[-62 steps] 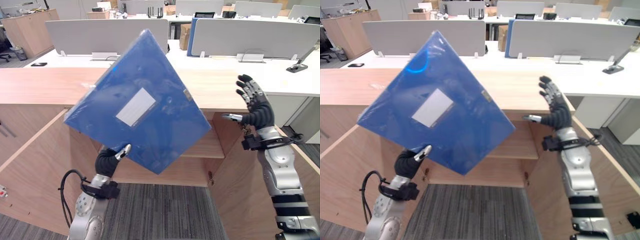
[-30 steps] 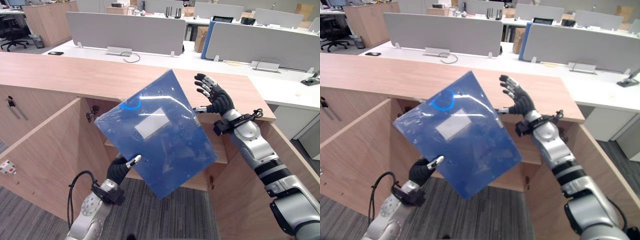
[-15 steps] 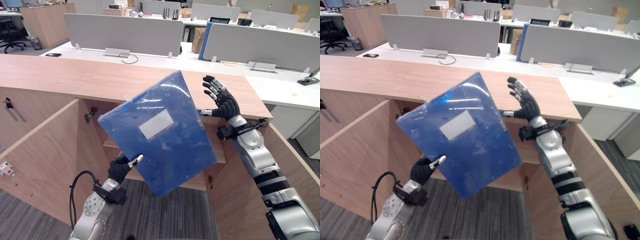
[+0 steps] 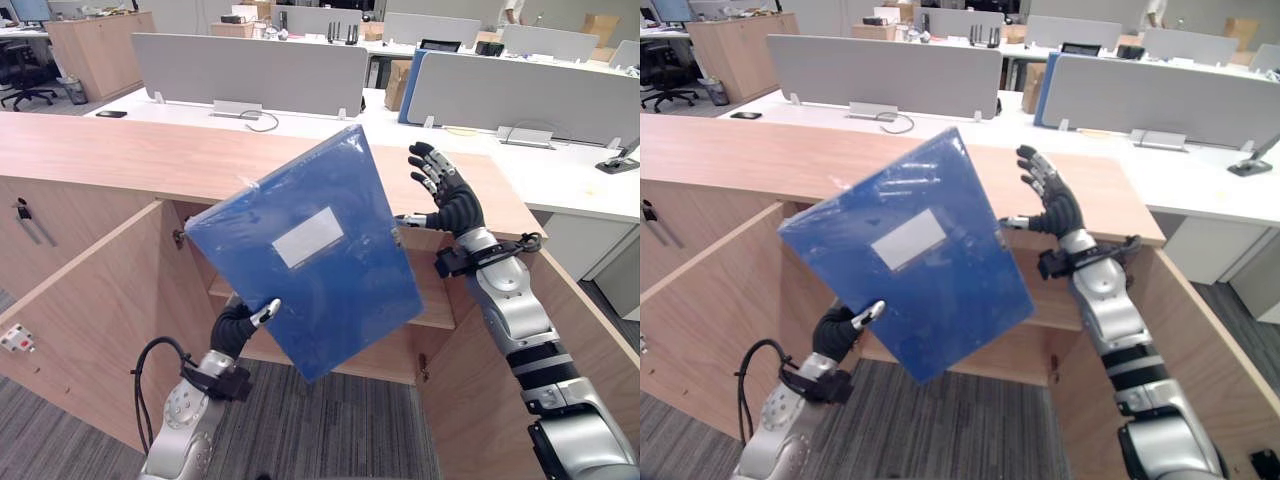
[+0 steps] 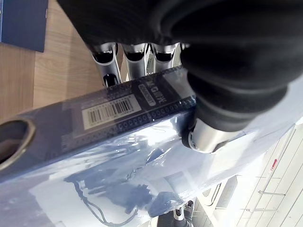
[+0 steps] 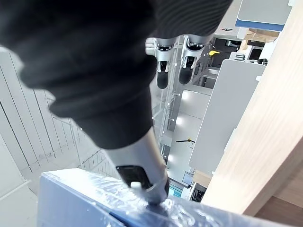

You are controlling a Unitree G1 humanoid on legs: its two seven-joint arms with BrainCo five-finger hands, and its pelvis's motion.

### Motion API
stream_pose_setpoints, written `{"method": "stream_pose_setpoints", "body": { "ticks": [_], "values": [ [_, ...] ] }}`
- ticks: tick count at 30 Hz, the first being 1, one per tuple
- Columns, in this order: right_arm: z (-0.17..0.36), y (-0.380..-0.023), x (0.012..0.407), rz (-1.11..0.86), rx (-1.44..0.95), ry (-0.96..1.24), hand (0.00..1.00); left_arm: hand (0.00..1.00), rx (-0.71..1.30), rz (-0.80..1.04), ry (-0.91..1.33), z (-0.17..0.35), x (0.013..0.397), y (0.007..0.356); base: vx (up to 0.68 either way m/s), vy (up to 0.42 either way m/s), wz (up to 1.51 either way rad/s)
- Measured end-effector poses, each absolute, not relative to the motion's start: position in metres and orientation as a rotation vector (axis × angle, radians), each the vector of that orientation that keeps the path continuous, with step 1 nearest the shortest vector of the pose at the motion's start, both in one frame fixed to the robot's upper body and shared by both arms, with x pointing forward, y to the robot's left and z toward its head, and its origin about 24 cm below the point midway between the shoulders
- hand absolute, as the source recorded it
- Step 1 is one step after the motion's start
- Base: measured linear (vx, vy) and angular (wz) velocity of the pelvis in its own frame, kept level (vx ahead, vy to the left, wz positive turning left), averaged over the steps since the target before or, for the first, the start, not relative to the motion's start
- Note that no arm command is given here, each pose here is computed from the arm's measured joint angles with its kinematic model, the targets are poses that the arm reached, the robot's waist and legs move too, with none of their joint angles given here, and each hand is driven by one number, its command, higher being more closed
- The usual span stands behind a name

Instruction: Walk over to the cabinet, pick up the folder, carry it to the office cabinet, place the folder inside the office cabinet, then close the office cabinet door

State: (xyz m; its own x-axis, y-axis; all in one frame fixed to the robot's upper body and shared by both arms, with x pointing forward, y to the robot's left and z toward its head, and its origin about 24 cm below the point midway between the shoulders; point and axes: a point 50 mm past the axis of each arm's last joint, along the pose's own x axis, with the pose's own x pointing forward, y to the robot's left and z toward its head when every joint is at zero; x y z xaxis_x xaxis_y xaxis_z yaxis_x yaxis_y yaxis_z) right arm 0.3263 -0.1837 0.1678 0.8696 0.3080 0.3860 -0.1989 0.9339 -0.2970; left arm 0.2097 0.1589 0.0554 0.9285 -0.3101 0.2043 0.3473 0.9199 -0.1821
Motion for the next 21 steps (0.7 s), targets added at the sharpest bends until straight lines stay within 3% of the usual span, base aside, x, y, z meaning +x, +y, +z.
{"method": "stream_pose_setpoints", "body": {
  "ticks": [7, 14, 21],
  "values": [
    [0.187, -0.176, 0.318, 0.303, -0.258, -0.537, 0.0, 1.0, -0.227, -0.25, -0.201, 0.058, 0.212, 0.166, 0.01, 0.036, 0.0],
    [0.202, -0.196, 0.316, 0.211, -0.241, -0.592, 0.0, 1.0, -0.227, -0.154, -0.192, 0.054, 0.208, 0.182, 0.0, 0.034, 0.0],
    [0.204, -0.193, 0.314, 0.23, -0.224, -0.61, 0.0, 1.0, -0.228, -0.148, -0.191, 0.054, 0.208, 0.182, 0.0, 0.0, 0.0]
  ]
}}
